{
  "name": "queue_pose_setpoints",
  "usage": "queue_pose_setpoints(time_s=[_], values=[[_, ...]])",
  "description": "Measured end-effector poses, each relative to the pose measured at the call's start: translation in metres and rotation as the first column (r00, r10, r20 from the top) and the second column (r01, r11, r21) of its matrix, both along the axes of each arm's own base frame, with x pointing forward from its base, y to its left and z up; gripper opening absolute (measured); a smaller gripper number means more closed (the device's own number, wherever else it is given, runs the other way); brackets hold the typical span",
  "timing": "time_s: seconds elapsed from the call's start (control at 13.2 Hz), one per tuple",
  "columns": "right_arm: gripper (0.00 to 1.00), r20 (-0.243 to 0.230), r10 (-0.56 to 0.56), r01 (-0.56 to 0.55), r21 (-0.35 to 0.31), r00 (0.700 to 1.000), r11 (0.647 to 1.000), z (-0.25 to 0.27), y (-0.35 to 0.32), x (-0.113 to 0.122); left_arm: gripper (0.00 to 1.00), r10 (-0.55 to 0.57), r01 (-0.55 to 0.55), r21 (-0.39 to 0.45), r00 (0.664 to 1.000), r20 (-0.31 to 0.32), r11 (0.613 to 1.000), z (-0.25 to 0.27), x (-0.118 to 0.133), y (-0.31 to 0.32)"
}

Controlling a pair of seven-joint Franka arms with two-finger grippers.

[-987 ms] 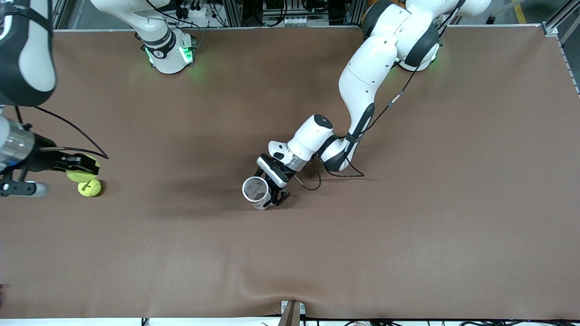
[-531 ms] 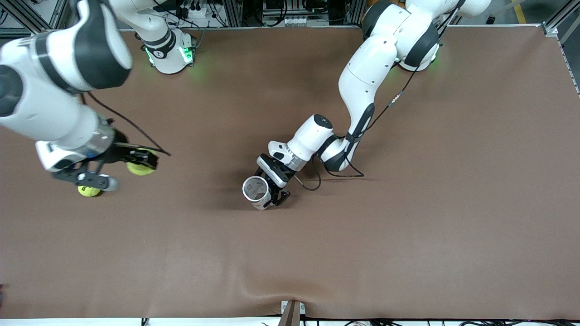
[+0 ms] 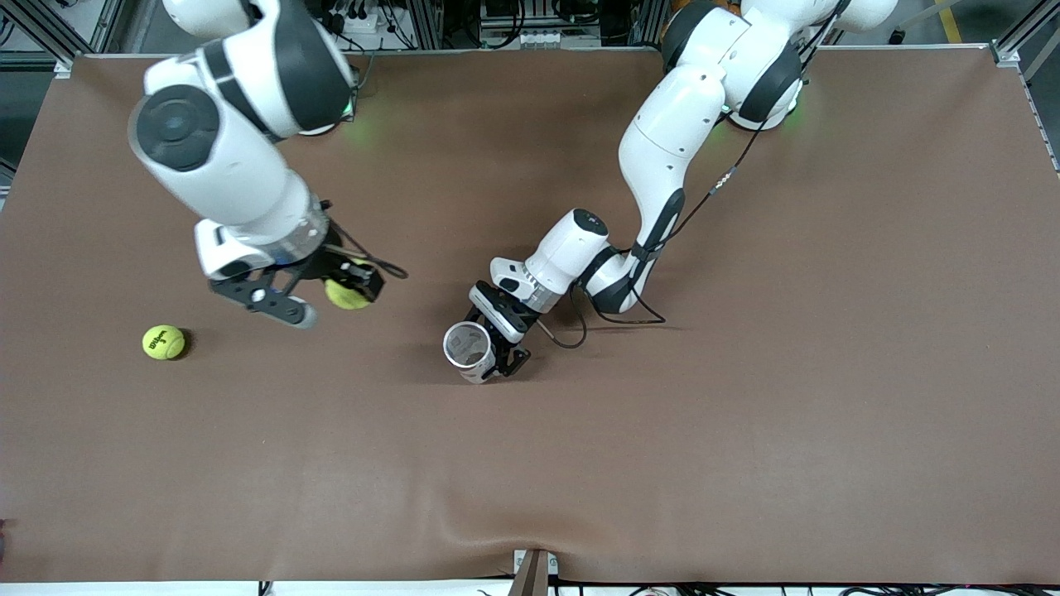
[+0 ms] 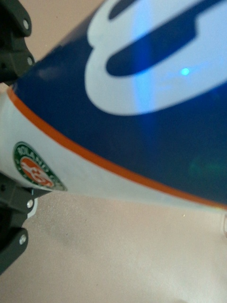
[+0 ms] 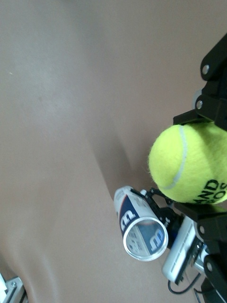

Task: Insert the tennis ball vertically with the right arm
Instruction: 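Carry the tennis ball with the right gripper above the can opening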

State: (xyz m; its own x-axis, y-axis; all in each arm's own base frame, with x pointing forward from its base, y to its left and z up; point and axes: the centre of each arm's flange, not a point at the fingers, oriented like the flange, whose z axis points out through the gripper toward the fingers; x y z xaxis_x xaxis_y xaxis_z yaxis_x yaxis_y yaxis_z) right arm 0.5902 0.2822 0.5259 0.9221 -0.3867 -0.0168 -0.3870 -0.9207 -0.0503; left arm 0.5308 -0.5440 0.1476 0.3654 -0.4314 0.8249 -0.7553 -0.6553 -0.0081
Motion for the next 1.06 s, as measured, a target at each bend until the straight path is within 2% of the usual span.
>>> queue_pose_setpoints(time_s=[0.38, 0.61, 0.84, 1.06], values=[[0.67, -0.003, -0.056, 0.056, 0.014, 0.998, 0.998, -0.004, 0.045, -0.019, 0.73, 0.0, 0.0, 0.0, 1.0, 0.0, 1.0, 0.0, 0.0, 0.0], [0.67, 0.034, -0.106, 0.104, 0.039, 0.994, 0.994, -0.019, 0.085, -0.027, 0.73, 0.0, 0.0, 0.0, 1.0, 0.0, 1.0, 0.0, 0.0, 0.0], [0.67, 0.068, -0.151, 0.147, 0.058, 0.986, 0.987, -0.051, 0.111, -0.019, 0.73, 0.0, 0.0, 0.0, 1.0, 0.001, 1.0, 0.0, 0.0, 0.0], [0.67, 0.088, -0.195, 0.191, 0.053, 0.977, 0.98, -0.068, 0.116, 0.003, 0.74, 0.001, -0.001, 0.0, 1.0, 0.0, 1.0, 0.0, 0.0, 0.0]])
